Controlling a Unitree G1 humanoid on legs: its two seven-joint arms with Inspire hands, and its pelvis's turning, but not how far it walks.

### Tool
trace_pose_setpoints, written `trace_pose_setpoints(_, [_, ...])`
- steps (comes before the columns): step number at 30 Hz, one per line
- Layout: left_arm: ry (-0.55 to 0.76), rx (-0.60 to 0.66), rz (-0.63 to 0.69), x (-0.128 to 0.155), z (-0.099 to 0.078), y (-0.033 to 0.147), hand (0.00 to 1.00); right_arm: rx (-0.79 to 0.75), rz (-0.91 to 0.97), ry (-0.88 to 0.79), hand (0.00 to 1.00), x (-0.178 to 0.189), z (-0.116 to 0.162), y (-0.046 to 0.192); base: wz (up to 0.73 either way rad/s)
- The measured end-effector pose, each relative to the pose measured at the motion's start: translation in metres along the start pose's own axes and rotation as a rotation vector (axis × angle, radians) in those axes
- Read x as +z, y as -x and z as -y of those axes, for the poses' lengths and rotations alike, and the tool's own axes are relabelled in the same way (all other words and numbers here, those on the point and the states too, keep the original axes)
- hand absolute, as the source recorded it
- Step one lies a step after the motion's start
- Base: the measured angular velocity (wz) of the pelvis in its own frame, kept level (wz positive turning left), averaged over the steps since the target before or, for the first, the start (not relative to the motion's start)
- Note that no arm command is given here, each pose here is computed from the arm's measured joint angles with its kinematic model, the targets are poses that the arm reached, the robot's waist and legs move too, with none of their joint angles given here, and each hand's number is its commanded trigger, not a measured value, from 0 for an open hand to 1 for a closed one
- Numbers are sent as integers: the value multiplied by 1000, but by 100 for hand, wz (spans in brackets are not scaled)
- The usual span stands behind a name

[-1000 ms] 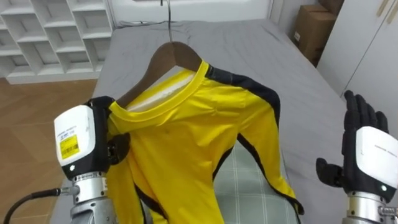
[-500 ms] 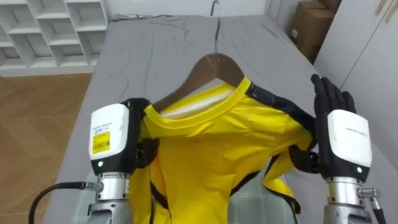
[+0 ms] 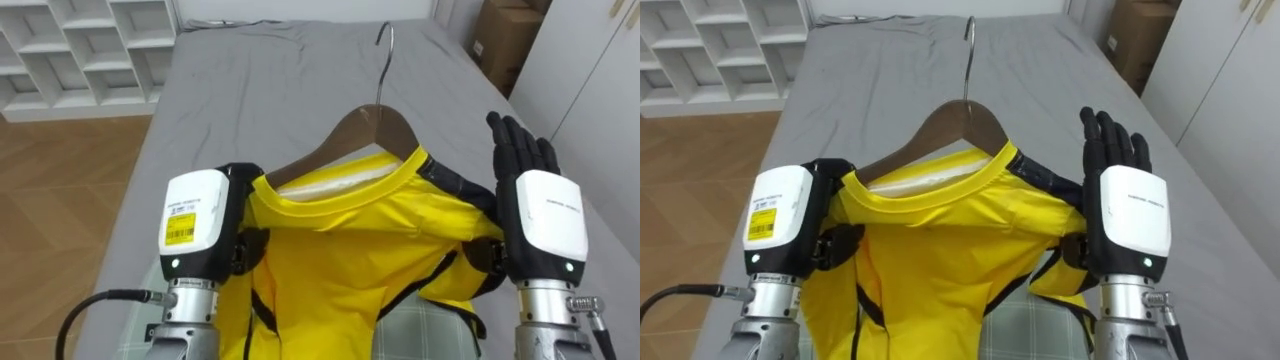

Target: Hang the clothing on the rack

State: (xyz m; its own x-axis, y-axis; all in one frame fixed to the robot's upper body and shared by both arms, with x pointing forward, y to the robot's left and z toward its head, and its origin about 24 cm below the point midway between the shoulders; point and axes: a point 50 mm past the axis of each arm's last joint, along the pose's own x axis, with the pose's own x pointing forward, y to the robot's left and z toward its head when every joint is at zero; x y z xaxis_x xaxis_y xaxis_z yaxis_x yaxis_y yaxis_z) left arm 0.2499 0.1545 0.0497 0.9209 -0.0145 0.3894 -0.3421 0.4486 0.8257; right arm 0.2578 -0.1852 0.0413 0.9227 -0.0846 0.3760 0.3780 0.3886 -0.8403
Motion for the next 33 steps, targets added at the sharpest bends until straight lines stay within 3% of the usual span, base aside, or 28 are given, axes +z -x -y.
trace_pose_setpoints(22, [7,5,8,3,0,0,100,19,-1,0,0,0,-1,0,0])
trace_pose_setpoints(33, [-37,-16,44,13,6,2,100,151,-17,3,0,2,-16,6,0])
